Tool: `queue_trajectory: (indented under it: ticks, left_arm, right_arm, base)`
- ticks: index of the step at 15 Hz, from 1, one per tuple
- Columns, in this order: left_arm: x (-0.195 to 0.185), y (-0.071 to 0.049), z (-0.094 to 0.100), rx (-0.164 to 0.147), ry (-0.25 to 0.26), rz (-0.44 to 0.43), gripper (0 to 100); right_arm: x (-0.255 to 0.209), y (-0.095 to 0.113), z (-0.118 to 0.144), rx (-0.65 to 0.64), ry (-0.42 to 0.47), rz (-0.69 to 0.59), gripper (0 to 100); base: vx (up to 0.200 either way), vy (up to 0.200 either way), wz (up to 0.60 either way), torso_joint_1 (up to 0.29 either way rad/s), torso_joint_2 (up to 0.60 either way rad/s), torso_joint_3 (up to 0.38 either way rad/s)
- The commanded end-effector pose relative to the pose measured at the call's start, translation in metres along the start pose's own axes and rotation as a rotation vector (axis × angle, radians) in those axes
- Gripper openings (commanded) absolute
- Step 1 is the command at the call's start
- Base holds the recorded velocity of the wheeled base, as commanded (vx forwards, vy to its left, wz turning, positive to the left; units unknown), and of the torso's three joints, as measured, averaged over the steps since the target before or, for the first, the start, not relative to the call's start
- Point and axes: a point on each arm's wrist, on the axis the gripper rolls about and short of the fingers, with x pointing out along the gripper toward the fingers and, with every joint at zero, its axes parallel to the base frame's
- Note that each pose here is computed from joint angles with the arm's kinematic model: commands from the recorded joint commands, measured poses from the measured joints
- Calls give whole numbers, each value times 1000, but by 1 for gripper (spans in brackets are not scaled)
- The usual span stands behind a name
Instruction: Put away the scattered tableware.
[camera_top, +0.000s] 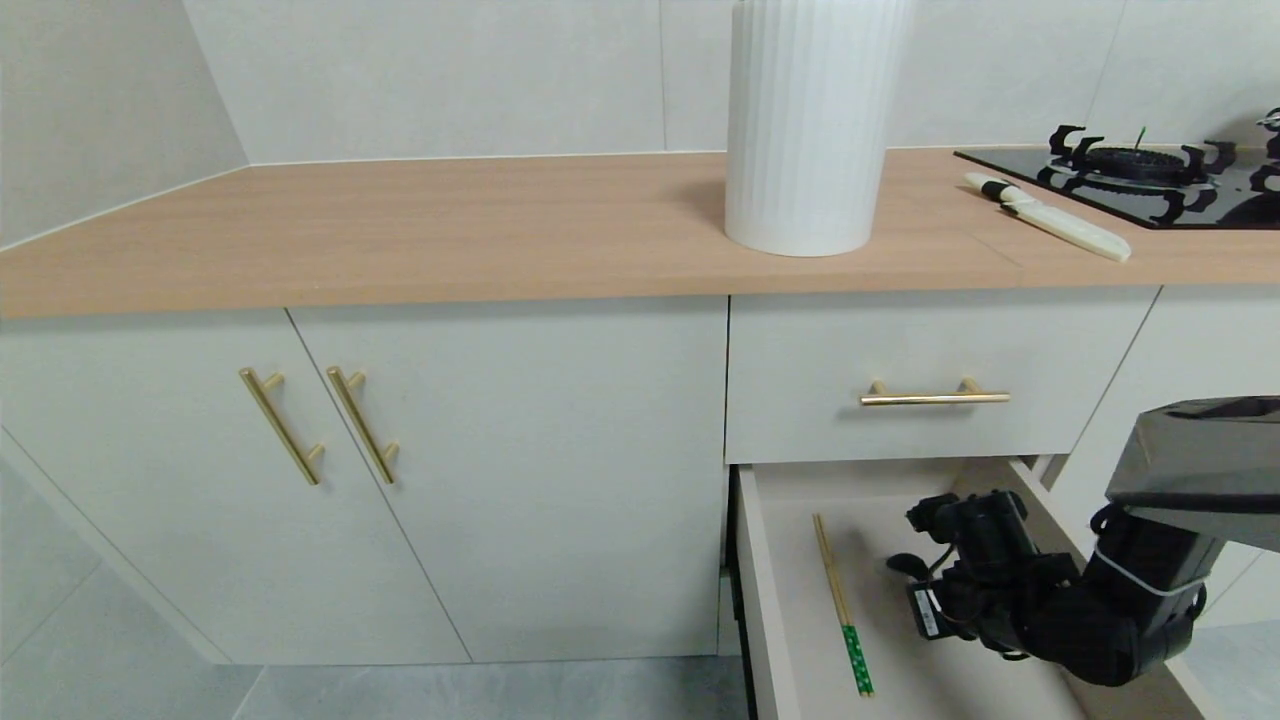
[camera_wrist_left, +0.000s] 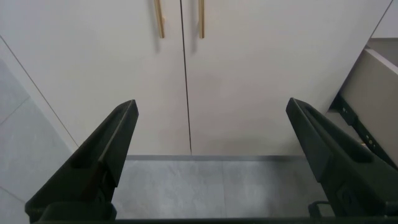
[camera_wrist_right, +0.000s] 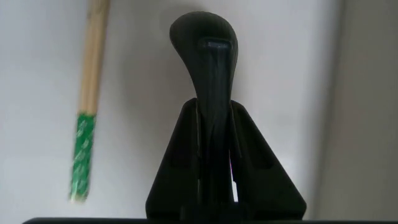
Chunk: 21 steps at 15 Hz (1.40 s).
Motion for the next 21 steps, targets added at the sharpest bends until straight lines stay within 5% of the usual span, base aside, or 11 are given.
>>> queue_trajectory:
  ticks: [1,9,10,17,21]
  left_arm:
    - [0,0,0,-1,0,1,100]
    - [0,0,0,-1,0,1,100]
    - [0,0,0,-1,0,1,100]
    - [0,0,0,-1,0,1,100]
    - [0,0,0,-1,0,1,100]
  right_arm:
    - [14,3,-14,-13,52,-4,0]
    - [25,2,-14,13,38,-22,0]
    - [24,2,-13,13,36,-22,100]
    - [17,1,-7,21,12,-20,100]
    - [-24,-6,9,25,-75,-8,100]
  base:
    - [0,0,0,0,0,0]
    - [0,0,0,0,0,0]
    - [0,0,0,0,0,0]
    - [0,0,0,0,0,0]
    - [0,0,0,0,0,0]
